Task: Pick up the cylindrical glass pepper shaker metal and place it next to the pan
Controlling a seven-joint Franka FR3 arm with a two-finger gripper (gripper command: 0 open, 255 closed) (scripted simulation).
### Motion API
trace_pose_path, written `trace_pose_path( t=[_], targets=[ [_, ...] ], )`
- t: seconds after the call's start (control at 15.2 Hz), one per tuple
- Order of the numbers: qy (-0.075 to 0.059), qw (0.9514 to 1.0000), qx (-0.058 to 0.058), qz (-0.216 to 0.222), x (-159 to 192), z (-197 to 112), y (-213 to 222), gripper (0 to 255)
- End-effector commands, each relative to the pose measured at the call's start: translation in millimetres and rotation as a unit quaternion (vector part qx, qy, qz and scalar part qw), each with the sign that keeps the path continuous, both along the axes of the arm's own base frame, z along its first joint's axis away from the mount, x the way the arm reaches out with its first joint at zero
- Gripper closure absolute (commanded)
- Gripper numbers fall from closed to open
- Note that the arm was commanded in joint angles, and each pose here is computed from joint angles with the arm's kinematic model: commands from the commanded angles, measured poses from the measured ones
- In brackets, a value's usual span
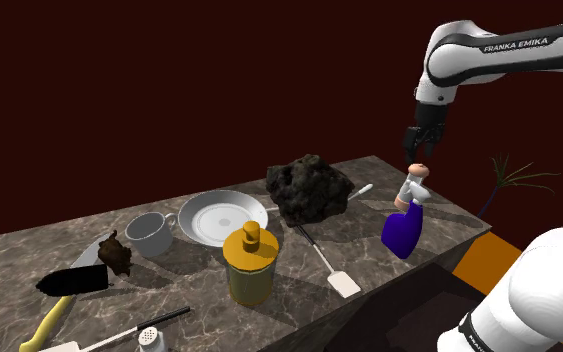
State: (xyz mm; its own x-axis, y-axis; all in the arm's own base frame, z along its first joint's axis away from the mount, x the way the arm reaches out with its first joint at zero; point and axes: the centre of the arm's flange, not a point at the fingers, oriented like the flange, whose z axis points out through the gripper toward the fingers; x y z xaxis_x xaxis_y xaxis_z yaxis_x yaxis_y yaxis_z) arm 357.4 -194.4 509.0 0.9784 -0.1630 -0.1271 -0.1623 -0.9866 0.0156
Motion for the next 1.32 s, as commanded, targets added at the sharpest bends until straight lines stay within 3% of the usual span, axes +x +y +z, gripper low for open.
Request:
trace_pose_path(
  t=[0.0,0.79,1.25],
  targets=[
    [0.004,1.0000,0.000,0.001,9,-9,-24,0],
    [0.026,0.9996,0.001,0.007,58,-73,-163,0],
    [0.028,0.9996,0.001,0.007,55,-107,-170,0]
  ],
)
